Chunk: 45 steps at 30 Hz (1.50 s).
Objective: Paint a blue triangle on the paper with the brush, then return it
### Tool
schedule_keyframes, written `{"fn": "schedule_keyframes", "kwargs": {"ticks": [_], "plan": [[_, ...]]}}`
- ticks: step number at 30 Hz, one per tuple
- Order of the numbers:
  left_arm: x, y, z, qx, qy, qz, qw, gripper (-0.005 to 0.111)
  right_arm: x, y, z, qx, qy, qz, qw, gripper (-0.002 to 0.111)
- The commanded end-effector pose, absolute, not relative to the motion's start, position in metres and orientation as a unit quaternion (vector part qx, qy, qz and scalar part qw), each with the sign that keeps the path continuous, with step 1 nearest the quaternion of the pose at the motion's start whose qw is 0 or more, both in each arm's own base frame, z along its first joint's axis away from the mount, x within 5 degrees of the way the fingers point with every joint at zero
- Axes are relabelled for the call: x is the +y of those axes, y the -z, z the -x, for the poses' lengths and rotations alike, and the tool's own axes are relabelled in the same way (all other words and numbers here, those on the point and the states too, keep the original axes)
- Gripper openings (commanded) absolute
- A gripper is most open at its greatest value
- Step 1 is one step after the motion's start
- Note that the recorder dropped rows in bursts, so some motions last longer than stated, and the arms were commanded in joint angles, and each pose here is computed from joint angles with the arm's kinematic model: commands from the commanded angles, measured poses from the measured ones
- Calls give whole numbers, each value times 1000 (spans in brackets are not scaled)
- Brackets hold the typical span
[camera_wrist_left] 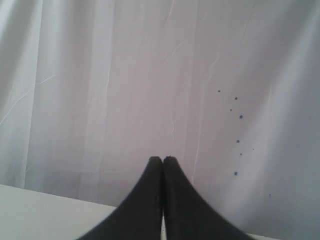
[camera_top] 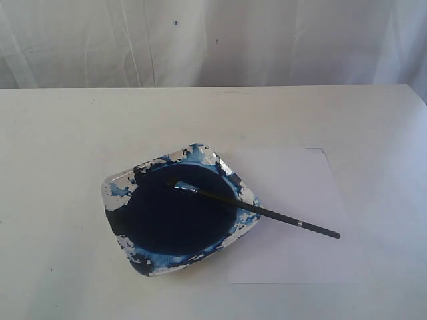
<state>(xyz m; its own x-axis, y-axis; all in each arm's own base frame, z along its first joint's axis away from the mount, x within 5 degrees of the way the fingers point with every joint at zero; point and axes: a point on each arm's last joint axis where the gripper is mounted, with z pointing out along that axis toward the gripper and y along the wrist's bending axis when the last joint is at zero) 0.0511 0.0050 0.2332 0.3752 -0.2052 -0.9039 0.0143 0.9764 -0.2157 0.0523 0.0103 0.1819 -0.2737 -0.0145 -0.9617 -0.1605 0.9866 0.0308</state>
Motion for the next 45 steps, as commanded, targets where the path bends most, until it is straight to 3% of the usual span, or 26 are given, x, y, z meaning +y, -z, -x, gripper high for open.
{"fn": "schedule_keyframes", "kwargs": {"ticks": [1, 17, 25, 36, 45], "plan": [[5, -238, -49, 526, 85, 94, 841, 0, 10, -182, -52, 792, -59, 53, 605, 0], [6, -249, -43, 472, 92, 93, 872, 0, 10, -182, -52, 792, -59, 53, 605, 0], [0, -284, -57, 481, 74, 42, 873, 0, 10, -181, -52, 793, -59, 53, 604, 0], [-12, -312, -132, 585, 94, -25, 805, 0, 10, -182, -52, 792, -59, 53, 605, 0], [-33, -292, -214, 713, 182, -106, 668, 0, 10, -182, -52, 792, -59, 53, 605, 0]]}}
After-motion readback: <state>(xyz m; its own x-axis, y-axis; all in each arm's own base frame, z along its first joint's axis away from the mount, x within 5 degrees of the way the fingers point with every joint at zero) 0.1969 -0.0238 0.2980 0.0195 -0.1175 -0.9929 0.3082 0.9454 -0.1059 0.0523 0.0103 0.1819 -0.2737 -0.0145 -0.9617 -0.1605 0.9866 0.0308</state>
